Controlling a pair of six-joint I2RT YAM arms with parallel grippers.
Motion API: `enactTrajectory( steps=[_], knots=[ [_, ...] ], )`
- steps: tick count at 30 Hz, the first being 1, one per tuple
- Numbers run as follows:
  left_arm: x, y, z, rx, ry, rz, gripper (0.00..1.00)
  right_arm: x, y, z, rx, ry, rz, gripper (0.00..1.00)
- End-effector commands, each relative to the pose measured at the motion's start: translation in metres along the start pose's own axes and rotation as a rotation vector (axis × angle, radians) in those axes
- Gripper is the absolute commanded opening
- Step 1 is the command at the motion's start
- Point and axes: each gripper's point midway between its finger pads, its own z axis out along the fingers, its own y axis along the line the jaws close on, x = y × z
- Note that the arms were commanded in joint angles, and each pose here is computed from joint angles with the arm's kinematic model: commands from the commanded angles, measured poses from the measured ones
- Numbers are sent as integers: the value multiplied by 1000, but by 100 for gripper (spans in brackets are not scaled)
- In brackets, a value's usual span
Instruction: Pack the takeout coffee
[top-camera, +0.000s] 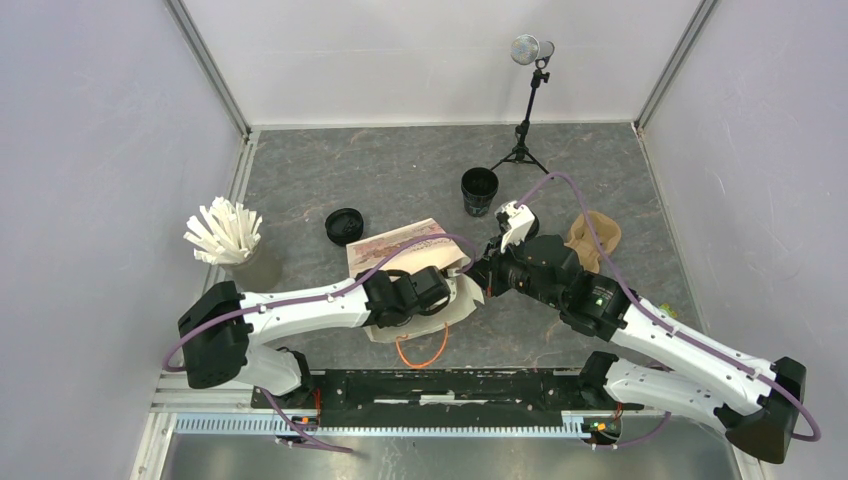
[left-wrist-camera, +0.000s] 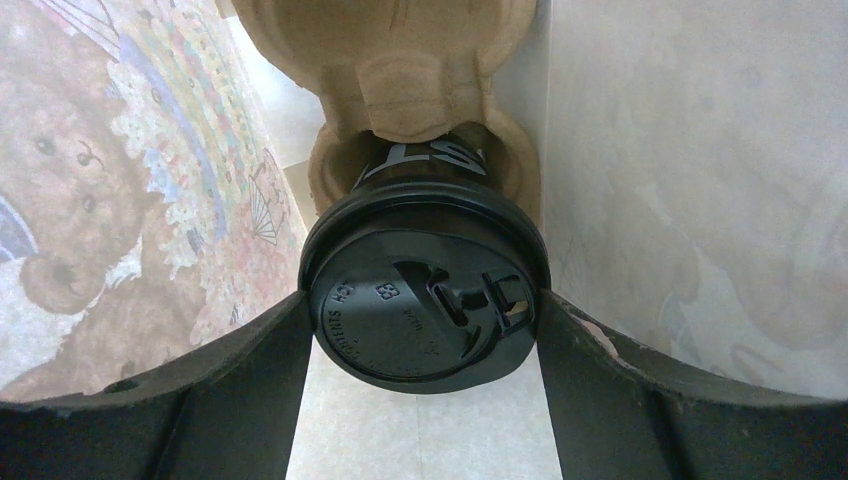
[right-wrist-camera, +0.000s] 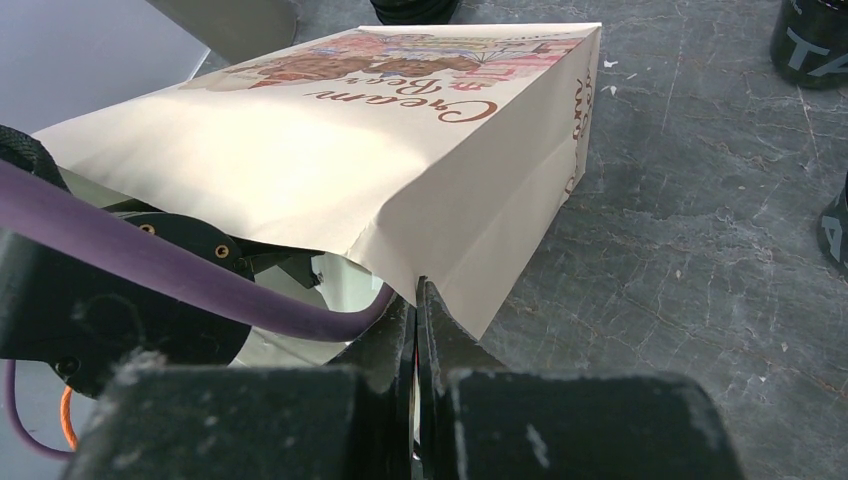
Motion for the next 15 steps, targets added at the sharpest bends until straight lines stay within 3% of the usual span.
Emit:
enactTrajectory(
  steps=[1,10,15],
  knots=[
    [8,-22,11,97,15,3,57,-8,16,0,-66,-11,-2,0],
    [5,-16,8,95,-4,-10,58,-12,18,1,-67,-12,-8,0],
    [3,-10,5,85,-14,-12,65,-13,17,2,-61,-19,-9,0]
  ],
)
